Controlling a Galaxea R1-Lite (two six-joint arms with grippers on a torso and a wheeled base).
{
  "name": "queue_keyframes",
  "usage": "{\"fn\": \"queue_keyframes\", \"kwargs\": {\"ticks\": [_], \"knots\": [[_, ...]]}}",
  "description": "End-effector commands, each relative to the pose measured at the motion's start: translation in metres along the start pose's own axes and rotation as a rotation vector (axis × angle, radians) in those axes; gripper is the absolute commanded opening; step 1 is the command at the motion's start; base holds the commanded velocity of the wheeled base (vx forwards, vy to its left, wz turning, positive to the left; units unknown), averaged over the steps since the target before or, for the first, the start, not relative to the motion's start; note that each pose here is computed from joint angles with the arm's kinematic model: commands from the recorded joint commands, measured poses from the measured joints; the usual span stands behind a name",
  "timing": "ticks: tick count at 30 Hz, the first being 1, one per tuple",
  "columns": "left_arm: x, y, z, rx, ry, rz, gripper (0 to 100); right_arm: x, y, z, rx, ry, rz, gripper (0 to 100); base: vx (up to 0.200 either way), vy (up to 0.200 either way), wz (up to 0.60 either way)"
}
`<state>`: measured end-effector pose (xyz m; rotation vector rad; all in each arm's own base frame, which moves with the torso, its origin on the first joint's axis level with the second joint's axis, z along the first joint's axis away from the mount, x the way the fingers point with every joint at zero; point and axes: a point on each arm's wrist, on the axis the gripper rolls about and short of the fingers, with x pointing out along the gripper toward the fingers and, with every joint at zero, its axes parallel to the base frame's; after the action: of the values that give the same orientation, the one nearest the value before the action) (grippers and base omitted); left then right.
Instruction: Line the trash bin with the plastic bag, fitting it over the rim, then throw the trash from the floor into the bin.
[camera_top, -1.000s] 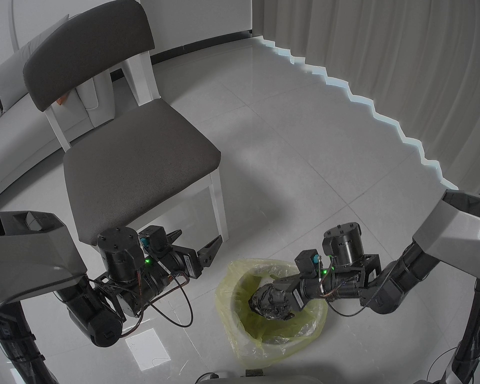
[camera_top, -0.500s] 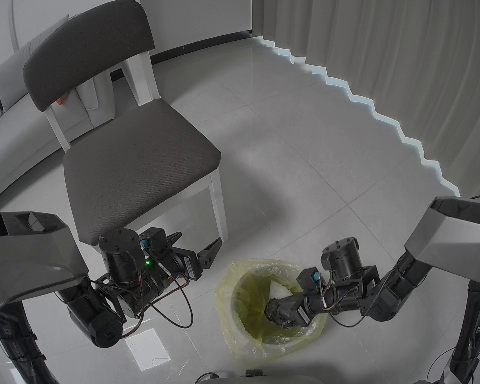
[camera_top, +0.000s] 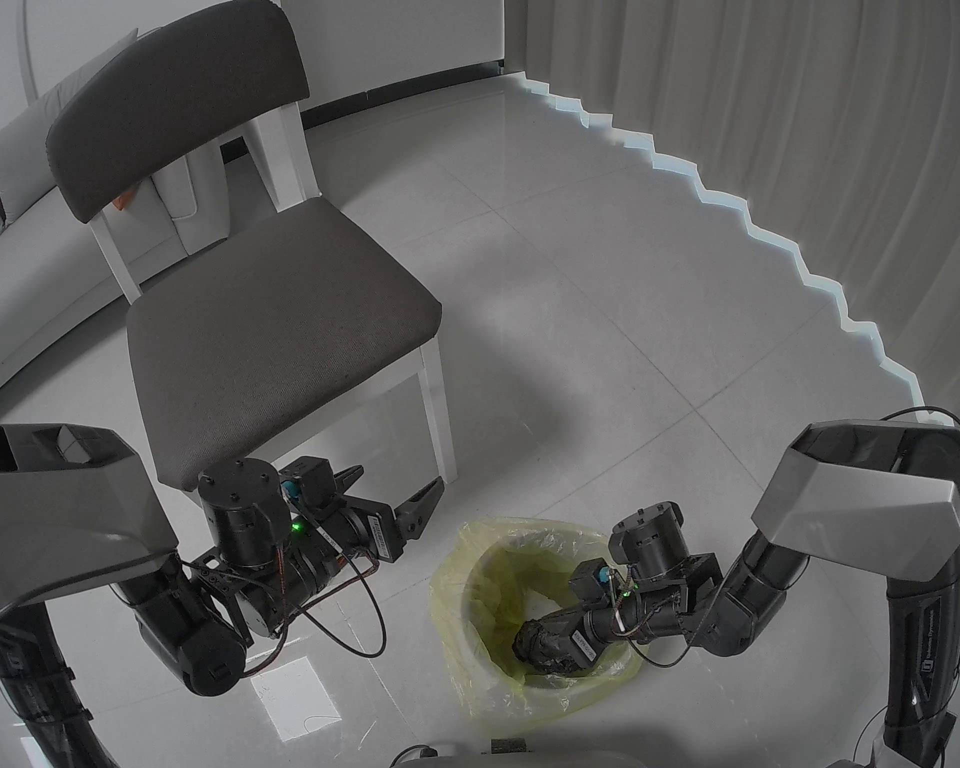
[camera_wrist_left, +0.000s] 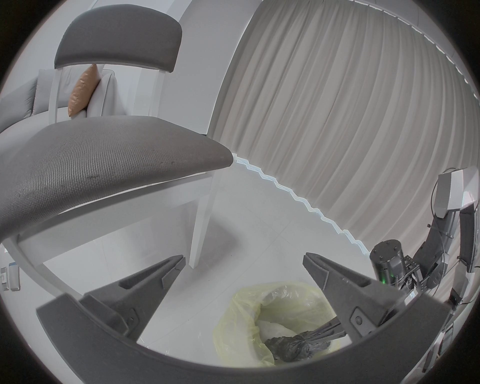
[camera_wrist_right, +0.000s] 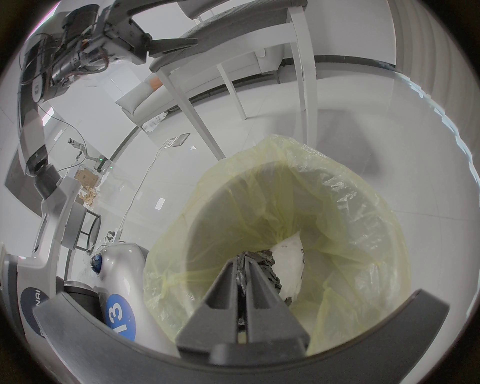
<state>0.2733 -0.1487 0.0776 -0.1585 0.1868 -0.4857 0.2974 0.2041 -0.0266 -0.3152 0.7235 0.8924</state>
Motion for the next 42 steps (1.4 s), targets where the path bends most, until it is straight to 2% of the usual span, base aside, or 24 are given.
{"fn": "queue_keyframes", "kwargs": {"ticks": [1,4,16,24,25,38,42], "knots": [[0.001,0.0,-0.003,0.0,0.01,0.001,100,0.014,-0.006,0.002,0.005,0.009,0.0,0,0.0,0.0,0.0],[0.001,0.001,-0.004,0.0,0.014,0.002,100,0.016,-0.01,0.009,0.008,0.015,-0.002,0,0.0,0.0,0.0],[-0.002,0.001,-0.006,0.0,-0.001,-0.003,100,0.04,-0.022,0.005,0.012,0.05,-0.003,0,0.0,0.0,0.0],[-0.001,0.001,-0.008,0.0,0.0,-0.004,100,0.039,-0.024,0.003,-0.002,0.077,0.0,0,0.0,0.0,0.0],[-0.001,0.001,-0.009,0.0,0.001,-0.004,100,0.039,-0.025,0.003,-0.002,0.08,-0.001,100,0.0,0.0,0.0],[0.001,0.001,-0.015,0.002,0.023,-0.004,100,0.025,-0.027,0.008,-0.005,0.057,-0.015,100,0.0,0.0,0.0],[0.015,0.003,-0.032,0.015,0.076,-0.003,100,-0.017,-0.034,0.024,0.001,-0.006,-0.058,100,0.0,0.0,0.0]]}}
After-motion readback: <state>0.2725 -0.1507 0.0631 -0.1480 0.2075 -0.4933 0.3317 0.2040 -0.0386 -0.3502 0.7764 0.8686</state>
